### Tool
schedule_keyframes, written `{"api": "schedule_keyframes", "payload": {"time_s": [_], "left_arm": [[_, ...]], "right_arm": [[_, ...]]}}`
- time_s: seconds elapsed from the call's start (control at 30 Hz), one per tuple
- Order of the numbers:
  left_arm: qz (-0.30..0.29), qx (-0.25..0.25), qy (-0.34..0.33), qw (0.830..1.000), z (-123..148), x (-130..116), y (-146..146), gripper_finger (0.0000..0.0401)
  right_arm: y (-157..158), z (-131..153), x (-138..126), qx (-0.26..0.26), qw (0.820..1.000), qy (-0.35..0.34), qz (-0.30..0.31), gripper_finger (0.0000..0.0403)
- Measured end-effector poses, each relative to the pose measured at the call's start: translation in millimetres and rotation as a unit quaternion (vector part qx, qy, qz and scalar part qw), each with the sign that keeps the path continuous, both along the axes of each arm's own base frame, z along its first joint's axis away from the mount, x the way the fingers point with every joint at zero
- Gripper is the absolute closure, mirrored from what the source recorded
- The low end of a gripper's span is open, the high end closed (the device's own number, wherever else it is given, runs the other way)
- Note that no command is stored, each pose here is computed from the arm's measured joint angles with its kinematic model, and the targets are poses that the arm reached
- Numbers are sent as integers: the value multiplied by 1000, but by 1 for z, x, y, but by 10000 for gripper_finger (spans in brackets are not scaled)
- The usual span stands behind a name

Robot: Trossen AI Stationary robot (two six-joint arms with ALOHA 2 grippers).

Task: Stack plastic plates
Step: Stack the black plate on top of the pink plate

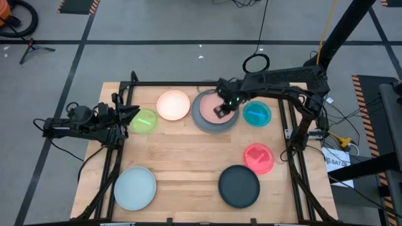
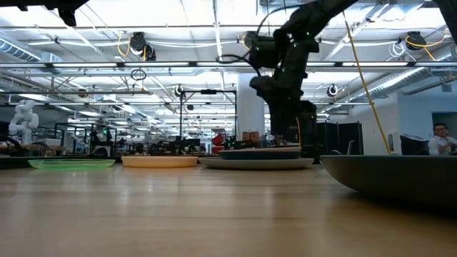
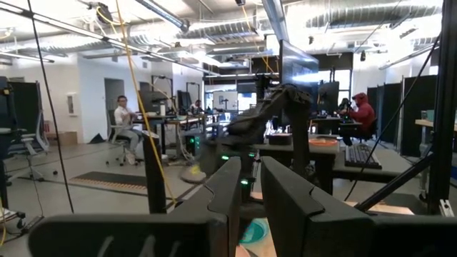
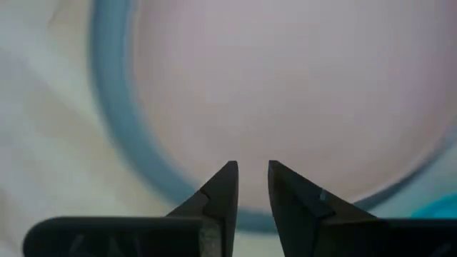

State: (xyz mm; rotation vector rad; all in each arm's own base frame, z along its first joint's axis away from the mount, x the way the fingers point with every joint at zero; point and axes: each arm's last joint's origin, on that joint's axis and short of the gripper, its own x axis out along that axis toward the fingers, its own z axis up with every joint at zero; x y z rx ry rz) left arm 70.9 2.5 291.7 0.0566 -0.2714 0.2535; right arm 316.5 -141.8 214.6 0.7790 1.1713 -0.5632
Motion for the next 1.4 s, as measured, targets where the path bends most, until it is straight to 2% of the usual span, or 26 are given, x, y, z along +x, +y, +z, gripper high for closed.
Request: {"api": "schedule_keyframes", "payload": {"time_s": [0.13, 0.33, 0.43, 0.53, 0.6, 0.77, 0.93, 1.1, 1.4], "left_arm": [[1, -1, 0, 1000, 0, 0, 0, 339], [0, -4, -1, 1000, 0, 0, 0, 339], [-3, -14, -4, 1000, 0, 0, 0, 339], [-5, -23, -6, 1000, 0, 0, 0, 339], [-7, -27, -7, 1000, 0, 0, 0, 339], [-11, -41, -11, 999, 0, 0, 0, 339], [-15, -46, -12, 999, 0, 0, 0, 339], [-15, -46, -12, 999, 0, 0, 0, 339], [-15, -47, -12, 999, 0, 0, 0, 339]], "right_arm": [[40, -1, 12, 13, 997, 9, 80, 330], [108, -2, 19, 28, 978, 36, 206, 330], [143, -2, 20, 16, 958, 40, 283, 330], [178, -3, 19, -6, 926, 38, 376, 330], [198, -4, 16, -34, 910, 43, 410, 330], [231, -4, 10, -101, 897, 55, 426, 310], [247, -4, 5, -106, 897, 56, 425, 271], [249, -4, 4, -106, 897, 55, 425, 239], [250, -9, 5, -103, 899, 62, 420, 228]]}}
